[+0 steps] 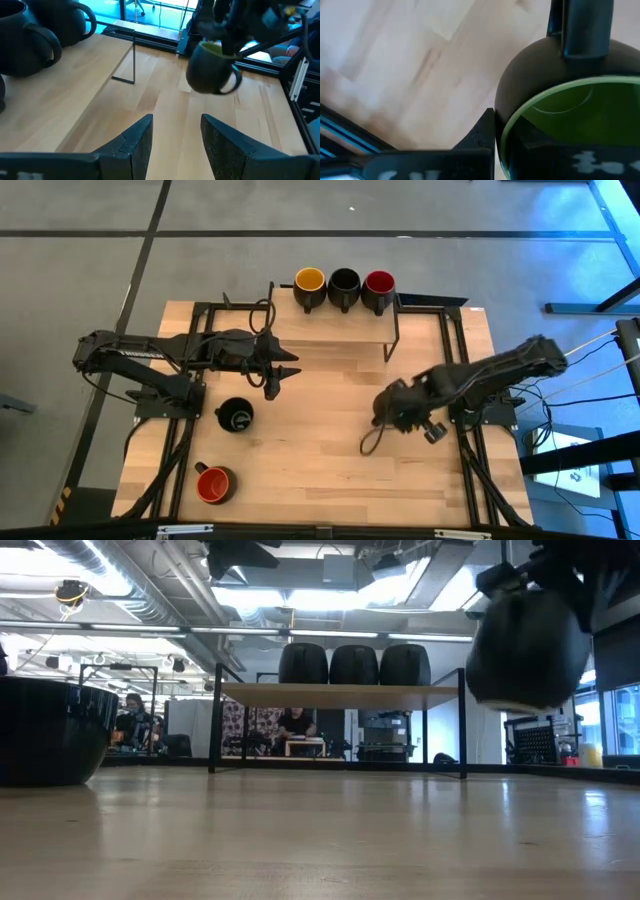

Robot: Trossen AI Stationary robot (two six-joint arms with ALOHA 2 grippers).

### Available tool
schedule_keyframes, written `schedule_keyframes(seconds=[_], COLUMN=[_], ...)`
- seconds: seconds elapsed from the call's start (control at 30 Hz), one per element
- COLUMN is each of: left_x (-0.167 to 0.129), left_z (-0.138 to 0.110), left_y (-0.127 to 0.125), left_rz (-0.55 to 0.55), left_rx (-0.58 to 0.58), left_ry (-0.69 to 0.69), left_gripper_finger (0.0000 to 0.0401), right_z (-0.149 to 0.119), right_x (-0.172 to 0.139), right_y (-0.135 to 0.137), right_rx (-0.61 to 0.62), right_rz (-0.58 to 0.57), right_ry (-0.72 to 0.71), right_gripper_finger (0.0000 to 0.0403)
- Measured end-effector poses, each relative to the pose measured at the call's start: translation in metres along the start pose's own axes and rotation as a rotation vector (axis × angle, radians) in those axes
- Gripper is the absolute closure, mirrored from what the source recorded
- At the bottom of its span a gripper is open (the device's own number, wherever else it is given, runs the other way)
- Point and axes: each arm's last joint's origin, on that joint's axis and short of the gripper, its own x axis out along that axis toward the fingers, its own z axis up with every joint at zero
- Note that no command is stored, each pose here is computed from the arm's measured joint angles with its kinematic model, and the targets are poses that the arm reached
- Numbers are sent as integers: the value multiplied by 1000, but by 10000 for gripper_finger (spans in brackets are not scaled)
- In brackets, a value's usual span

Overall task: Place coffee mugs
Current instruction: Put the green mug on the shelf

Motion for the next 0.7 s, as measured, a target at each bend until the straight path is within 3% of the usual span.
schedule_keyframes(seconds=[0.13,0.27,0.53,0.7], left_x=[0,0,0,0], left_z=[0,1,2,5], left_y=[0,0,1,0], left_rz=[0,-2,34,36], left_rx=[22,22,19,14], left_ry=[-1,-6,-29,-57], left_gripper_finger=[240,240,240,240], right_z=[15,25,32,34], right_x=[23,41,65,71], right_y=[6,7,4,3], right_rx=[-167,-260,-327,-341], right_rz=[17,56,166,175], right_ry=[80,123,173,186], right_gripper_finger=[397,397,396,395])
